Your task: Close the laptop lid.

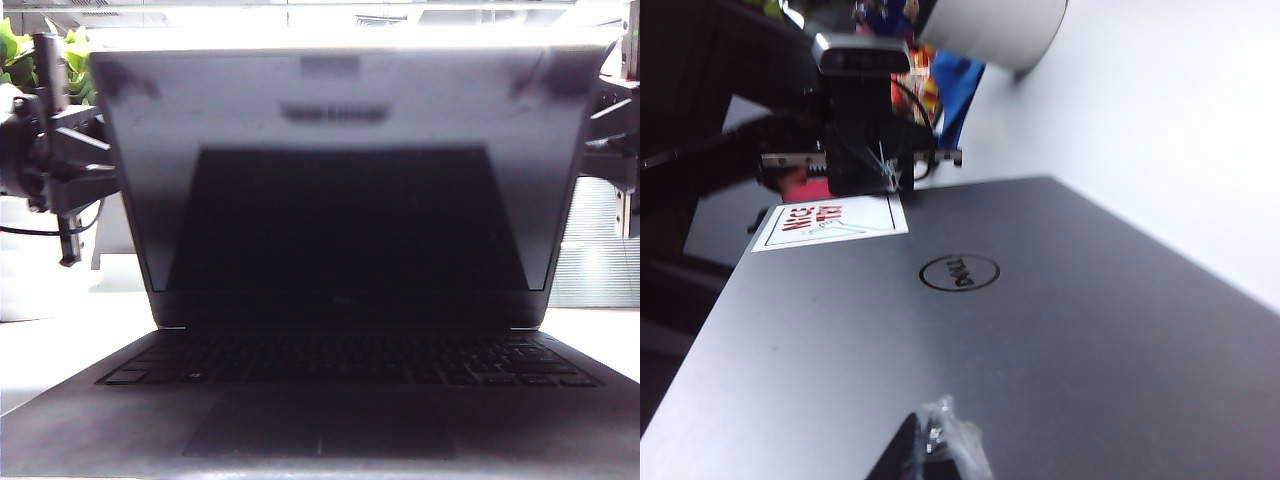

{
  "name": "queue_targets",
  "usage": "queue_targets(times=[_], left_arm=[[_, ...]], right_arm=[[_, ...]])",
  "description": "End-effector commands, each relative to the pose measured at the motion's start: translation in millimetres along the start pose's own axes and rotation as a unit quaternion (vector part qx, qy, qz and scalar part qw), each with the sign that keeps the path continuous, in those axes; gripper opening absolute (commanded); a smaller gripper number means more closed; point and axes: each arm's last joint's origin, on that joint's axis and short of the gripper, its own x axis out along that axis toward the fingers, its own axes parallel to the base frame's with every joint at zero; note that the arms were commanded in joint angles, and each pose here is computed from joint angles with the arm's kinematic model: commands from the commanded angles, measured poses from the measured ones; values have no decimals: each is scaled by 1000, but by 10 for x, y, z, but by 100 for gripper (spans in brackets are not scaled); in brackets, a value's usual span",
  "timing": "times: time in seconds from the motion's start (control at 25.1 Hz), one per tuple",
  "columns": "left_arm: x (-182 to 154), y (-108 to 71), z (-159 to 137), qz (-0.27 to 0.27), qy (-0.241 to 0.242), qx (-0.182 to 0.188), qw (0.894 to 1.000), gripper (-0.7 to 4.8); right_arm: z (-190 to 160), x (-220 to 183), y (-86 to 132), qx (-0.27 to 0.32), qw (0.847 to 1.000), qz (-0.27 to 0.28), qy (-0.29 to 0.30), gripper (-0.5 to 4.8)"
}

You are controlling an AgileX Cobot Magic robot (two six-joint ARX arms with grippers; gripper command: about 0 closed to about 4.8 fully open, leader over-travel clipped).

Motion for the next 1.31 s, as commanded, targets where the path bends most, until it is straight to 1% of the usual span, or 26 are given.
queue_targets(times=[0.04,0.08,0.16,0.2,0.28,0.4,0.44,0.52,0.6,0.64,0.72,0.84,0.91,0.95,0.99,1.11,1.31], left_arm=[[14,-31,-178,-10,13,4,1000,-5],[13,-45,-223,-12,16,9,1000,-5],[16,-57,-306,-13,22,6,1000,-5],[18,-40,-359,-13,23,-3,1000,-5],[36,9,-486,-12,28,-22,999,-5],[71,33,-551,21,53,-62,996,-5],[72,34,-553,25,54,-71,996,-5],[90,32,-560,27,59,-82,995,-5],[86,46,-575,52,70,-90,992,-5],[86,50,-578,59,73,-92,991,-5],[82,66,-585,88,84,-101,987,-5],[78,82,-588,114,92,-109,983,-5],[69,107,-596,159,106,-118,974,-5],[67,113,-598,170,109,-121,972,-5],[62,127,-599,194,115,-126,966,-5],[60,138,-592,206,115,-125,964,-5],[61,139,-588,206,114,-125,964,-5]], right_arm=[[-114,9,-13,-1,1000,-4,11,-1],[-183,15,-47,13,1000,-4,13,-1],[-351,29,-123,34,999,-4,19,-1],[-432,42,-158,46,999,-8,23,-2],[-472,88,-160,64,997,-30,40,-1],[-534,169,-138,89,993,-40,66,-1],[-547,178,-134,94,992,-42,70,-1],[-562,197,-126,100,991,-41,76,-1],[-582,195,-123,111,990,-42,79,-1],[-601,194,-131,115,989,-44,81,-1],[-655,191,-154,126,985,-70,90,-1],[-728,187,-186,137,981,-98,101,-1],[-767,183,-209,148,976,-122,107,-2],[-777,181,-214,149,974,-129,109,-1],[-789,179,-224,149,972,-140,112,-1],[-796,174,-238,149,967,-167,118,-1],[-795,173,-240,149,967,-170,118,-1]])
